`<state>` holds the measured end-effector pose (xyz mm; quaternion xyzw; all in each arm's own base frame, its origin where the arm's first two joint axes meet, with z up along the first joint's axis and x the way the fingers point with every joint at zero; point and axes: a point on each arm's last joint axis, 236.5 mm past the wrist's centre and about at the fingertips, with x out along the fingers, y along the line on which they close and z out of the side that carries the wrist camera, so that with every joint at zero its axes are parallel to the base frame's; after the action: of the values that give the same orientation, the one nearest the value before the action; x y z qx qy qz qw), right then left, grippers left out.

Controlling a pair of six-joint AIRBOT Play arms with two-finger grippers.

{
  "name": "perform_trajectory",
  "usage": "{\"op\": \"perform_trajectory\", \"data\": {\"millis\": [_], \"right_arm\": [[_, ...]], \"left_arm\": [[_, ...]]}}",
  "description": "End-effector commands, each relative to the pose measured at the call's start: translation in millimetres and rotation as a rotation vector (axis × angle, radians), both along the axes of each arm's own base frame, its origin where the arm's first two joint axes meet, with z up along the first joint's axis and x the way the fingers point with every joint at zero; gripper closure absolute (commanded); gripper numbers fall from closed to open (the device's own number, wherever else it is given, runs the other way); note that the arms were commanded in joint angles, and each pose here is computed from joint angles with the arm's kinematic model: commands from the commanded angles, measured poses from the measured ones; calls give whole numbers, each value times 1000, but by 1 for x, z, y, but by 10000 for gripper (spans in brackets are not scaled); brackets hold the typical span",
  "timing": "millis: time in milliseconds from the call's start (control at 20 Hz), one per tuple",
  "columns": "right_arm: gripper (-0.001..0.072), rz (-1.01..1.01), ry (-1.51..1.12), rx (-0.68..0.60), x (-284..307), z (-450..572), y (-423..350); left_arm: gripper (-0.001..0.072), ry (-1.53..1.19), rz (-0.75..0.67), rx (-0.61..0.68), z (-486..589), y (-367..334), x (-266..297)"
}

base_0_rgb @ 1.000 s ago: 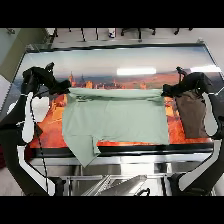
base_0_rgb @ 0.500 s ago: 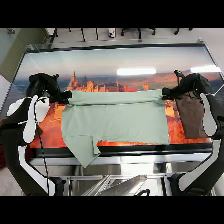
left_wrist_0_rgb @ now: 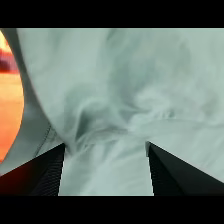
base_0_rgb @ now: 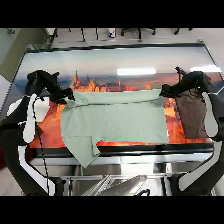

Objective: Fold the shirts.

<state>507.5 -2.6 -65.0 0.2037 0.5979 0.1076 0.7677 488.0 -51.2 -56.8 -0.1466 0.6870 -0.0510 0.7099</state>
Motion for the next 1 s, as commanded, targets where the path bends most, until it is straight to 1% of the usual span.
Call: {"op": "perform_trajectory", "data": {"millis": [0,150,200,300,400,450,500,600,650,800,850,950], "right_arm": [[402,30,-2,24,-20,51,-5],[402,49,-21,10,-54,99,-29],[402,51,-12,12,-70,104,-33],[402,62,20,22,-108,93,-34],[398,28,59,37,-142,67,-38],[286,-7,83,46,-156,51,-41],[203,-43,102,56,-164,39,-45],[203,-85,148,78,-180,19,-49],[203,-84,159,85,-184,14,-49],[203,-78,168,101,-187,11,-43],[203,-83,161,114,-184,13,-41],[203,-85,145,138,-180,16,-37]], "left_arm": [[141,80,-30,-38,52,2,-22],[142,62,-7,-28,103,18,-47],[142,68,3,-4,109,24,-65],[142,118,25,68,102,37,-116],[142,129,45,59,76,30,-171],[142,137,60,52,58,25,-203],[142,149,77,26,39,17,-235],[142,188,130,-56,9,-2,-291],[142,191,173,-116,-6,-14,-313],[143,139,289,-262,-34,-41,-334],[169,111,315,-287,-39,-45,-332],[169,71,351,-292,-46,-44,-326]]}}
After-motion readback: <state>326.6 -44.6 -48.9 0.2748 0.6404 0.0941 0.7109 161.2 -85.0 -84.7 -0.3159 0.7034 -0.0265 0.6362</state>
